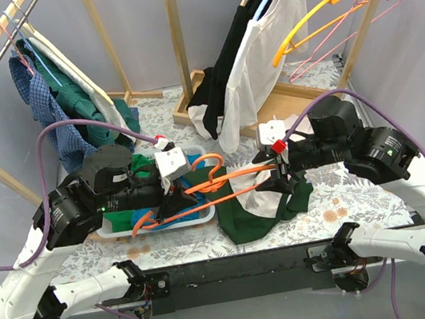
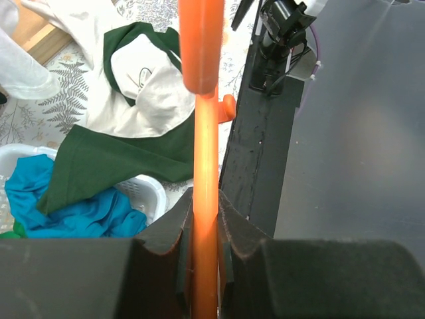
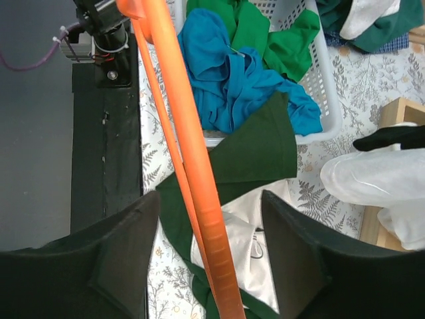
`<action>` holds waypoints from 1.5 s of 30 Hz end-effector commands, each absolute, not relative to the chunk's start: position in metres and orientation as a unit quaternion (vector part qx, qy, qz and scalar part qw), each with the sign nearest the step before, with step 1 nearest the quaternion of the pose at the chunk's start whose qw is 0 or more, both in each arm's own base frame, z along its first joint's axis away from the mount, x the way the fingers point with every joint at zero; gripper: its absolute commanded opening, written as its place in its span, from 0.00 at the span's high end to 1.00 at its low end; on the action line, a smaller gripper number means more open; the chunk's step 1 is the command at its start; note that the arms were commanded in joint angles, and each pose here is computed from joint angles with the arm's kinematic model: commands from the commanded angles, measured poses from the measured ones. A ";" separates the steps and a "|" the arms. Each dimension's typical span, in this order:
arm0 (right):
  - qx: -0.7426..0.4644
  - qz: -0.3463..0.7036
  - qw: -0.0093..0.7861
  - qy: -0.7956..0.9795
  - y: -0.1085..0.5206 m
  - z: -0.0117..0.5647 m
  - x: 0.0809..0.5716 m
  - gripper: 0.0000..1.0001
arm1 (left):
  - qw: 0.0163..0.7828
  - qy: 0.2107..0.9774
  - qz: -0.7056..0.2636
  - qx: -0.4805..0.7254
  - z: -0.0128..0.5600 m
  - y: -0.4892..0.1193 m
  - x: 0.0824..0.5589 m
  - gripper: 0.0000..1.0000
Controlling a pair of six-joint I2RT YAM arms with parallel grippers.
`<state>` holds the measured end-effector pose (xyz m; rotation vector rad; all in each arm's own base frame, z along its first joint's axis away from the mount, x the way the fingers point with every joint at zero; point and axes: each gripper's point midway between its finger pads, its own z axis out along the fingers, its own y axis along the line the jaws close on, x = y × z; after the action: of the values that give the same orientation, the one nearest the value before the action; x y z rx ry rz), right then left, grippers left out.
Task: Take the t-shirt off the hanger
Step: Place the hanger at the clothesline.
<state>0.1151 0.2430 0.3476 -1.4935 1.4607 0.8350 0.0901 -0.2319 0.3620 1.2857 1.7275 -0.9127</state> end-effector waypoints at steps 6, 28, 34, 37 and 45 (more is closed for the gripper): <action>-0.602 0.350 0.431 0.573 0.237 0.355 0.102 0.99 | 0.416 0.666 -0.365 0.500 0.376 -0.228 0.089 1.00; -0.293 0.167 0.695 0.635 0.139 0.474 0.176 0.99 | 0.679 0.700 -0.096 0.197 0.405 -0.129 0.207 0.06; -0.152 0.087 0.751 0.637 0.085 0.498 0.197 0.99 | 0.670 0.712 -0.095 0.190 0.395 -0.132 0.211 0.05; -0.081 0.048 0.761 0.642 0.053 0.500 0.198 0.99 | 0.665 0.715 -0.097 0.192 0.391 -0.136 0.212 0.05; 0.014 -0.012 0.744 0.668 0.000 0.479 0.185 0.99 | 0.662 0.717 -0.101 0.195 0.386 -0.144 0.215 0.04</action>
<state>0.1900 0.0362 0.4771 -0.1823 1.4692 0.0402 0.2112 -0.1410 0.3857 0.4662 1.6277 -0.2246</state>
